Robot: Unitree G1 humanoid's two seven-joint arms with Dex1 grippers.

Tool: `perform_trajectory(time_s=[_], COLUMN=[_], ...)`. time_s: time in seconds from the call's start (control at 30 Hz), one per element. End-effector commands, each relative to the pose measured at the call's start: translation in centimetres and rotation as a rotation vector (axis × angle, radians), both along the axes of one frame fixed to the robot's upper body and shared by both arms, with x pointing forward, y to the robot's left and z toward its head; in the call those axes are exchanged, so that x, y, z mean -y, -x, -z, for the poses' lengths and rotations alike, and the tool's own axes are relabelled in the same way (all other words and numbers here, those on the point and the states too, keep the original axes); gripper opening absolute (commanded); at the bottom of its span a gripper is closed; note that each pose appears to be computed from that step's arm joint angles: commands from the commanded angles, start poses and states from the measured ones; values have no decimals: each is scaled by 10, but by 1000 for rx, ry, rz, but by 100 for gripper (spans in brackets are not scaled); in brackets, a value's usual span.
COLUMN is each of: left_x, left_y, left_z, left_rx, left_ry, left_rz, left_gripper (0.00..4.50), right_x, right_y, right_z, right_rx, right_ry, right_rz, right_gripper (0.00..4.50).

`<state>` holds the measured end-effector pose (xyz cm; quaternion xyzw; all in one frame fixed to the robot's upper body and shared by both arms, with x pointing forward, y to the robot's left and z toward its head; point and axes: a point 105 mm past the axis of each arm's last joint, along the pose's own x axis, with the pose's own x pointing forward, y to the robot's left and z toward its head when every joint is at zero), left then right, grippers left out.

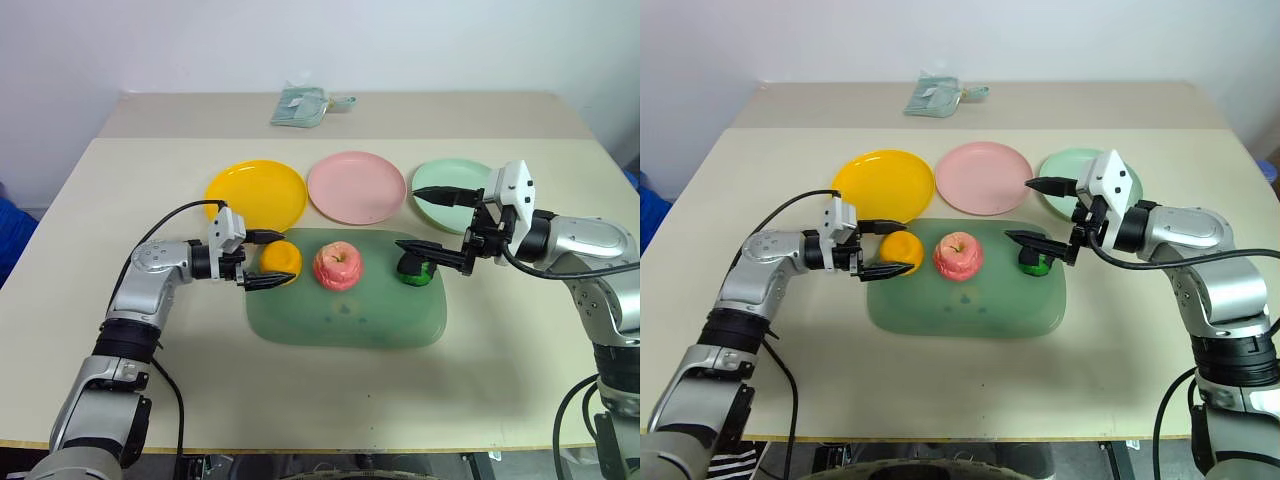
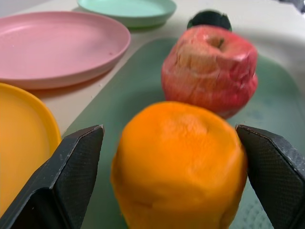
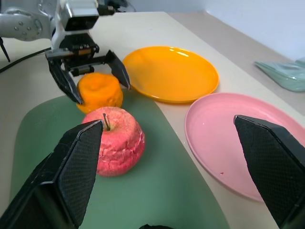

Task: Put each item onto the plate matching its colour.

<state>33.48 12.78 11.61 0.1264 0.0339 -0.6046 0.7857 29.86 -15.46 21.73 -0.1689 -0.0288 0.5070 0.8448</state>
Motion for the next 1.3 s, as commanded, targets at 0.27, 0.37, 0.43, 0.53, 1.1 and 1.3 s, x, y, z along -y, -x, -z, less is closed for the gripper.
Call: perform_trajectory(time_s=[0.27,0.37,0.43,0.53,1.1,1.3], left_x=[0,-9,-24,-50,-54,-48], left_y=[-7,-15,-25,-46,-119,-107], left_z=[-13,-39,-58,-84,-59,-78], left_rx=[73,87,115,174,110,184], left_ry=[19,133,197,291,322,349], left_rz=[-2,-72,-170,-365,-824,-675], left_gripper=[329,329,329,329,379,446], right_x=[2,1,1,0,-38,-47], right_y=[4,0,-6,-18,-29,-16], right_z=[-19,-24,-29,-40,-34,-33], right_rx=[70,81,106,160,202,178], right_ry=[-12,-40,-63,-114,-167,-164], right_rz=[20,27,52,114,134,78], right_gripper=[450,450,450,450,450,450])
